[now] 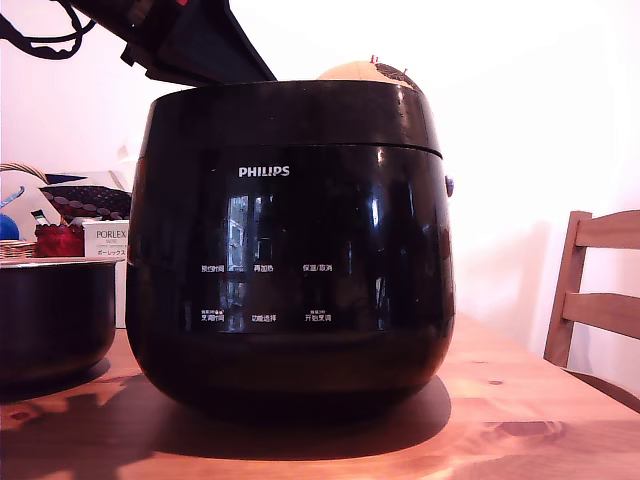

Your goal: Open the rice cooker by pressing the large metal button on the top of its lid with medium force

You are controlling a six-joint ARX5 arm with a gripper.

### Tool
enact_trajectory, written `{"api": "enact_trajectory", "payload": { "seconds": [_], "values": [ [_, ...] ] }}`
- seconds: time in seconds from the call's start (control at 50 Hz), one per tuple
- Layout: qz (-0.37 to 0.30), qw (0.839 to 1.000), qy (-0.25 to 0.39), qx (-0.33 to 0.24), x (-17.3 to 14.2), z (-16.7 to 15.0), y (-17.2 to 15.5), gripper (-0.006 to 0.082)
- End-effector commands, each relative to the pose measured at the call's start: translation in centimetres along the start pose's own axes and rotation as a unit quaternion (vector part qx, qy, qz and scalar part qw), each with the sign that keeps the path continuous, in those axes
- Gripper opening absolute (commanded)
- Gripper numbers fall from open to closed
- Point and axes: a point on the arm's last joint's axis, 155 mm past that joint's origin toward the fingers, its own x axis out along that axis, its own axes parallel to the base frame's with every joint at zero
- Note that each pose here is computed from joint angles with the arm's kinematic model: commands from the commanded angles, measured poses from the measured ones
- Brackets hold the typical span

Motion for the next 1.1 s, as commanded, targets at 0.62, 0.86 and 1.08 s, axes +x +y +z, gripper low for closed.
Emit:
{"api": "enact_trajectory", "payload": {
  "seconds": [0.62,0.86,1.08],
  "values": [
    [-0.025,0.999,0.021,-0.028,2.3,-3.4,-0.7,-0.0024],
    [-0.001,0.999,-0.032,-0.036,1.9,-0.9,1.2,-0.0024],
    [0.008,0.998,-0.057,-0.035,1.6,0.3,1.9,-0.0024]
  ]
}}
